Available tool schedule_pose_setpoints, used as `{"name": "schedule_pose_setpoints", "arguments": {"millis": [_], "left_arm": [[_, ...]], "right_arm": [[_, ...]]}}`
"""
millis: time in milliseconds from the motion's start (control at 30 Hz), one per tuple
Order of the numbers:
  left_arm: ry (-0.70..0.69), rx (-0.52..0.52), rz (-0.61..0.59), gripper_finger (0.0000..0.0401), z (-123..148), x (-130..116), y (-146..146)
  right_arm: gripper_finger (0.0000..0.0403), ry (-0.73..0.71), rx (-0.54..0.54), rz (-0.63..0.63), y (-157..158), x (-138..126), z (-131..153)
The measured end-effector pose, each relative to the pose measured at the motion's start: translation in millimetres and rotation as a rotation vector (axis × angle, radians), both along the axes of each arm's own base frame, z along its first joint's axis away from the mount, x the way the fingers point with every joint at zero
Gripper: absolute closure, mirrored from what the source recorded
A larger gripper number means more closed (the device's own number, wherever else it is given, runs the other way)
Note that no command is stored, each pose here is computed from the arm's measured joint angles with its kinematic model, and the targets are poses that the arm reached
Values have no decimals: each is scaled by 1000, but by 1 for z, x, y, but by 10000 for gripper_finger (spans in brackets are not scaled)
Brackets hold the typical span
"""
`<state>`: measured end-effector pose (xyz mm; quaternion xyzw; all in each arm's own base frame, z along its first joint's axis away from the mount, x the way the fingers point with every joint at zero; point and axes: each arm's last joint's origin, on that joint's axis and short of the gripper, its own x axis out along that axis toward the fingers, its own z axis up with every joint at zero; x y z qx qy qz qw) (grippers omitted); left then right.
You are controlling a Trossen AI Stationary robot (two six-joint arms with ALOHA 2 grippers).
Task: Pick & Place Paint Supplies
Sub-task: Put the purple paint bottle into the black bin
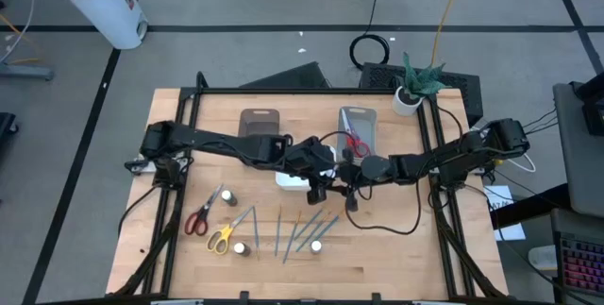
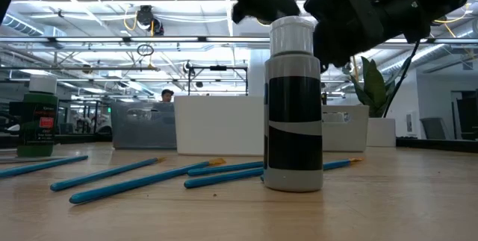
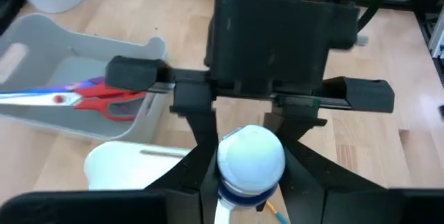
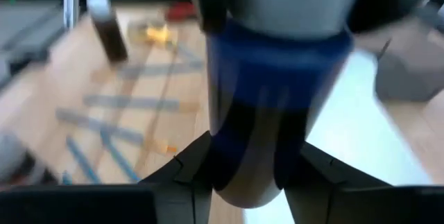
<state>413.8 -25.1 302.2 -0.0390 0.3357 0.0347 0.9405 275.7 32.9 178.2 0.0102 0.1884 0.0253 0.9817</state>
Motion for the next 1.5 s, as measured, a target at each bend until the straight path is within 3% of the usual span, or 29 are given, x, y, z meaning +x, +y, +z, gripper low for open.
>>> {"name": "schedule_pose_setpoints", "arguments": {"millis": [167,300,400,533,667,733,933,1033,1200,1500], "left_arm": [[-82,53,61,281,48,-35,9],[-104,192,256,281,85,-74,22],[-38,240,378,281,89,-96,26],[-67,241,511,281,90,-121,39],[-54,235,627,281,57,-143,57],[-42,205,684,281,30,-153,70],[-100,34,807,281,-41,-185,110],[-82,0,888,281,-67,-198,125],[-55,-82,960,281,-92,-212,140],[1,-60,972,281,-113,-212,141]], "right_arm": [[228,-18,24,-24,-1,-1,6],[197,93,37,28,1,-12,-3],[182,20,35,8,2,-14,16],[175,70,51,17,2,-20,14],[178,-10,89,-6,1,-22,30],[181,20,86,6,4,-25,27],[186,-22,77,26,8,-25,33],[186,-13,67,30,8,-26,31],[188,-34,68,30,8,-25,33],[190,-46,69,31,8,-25,34]]}}
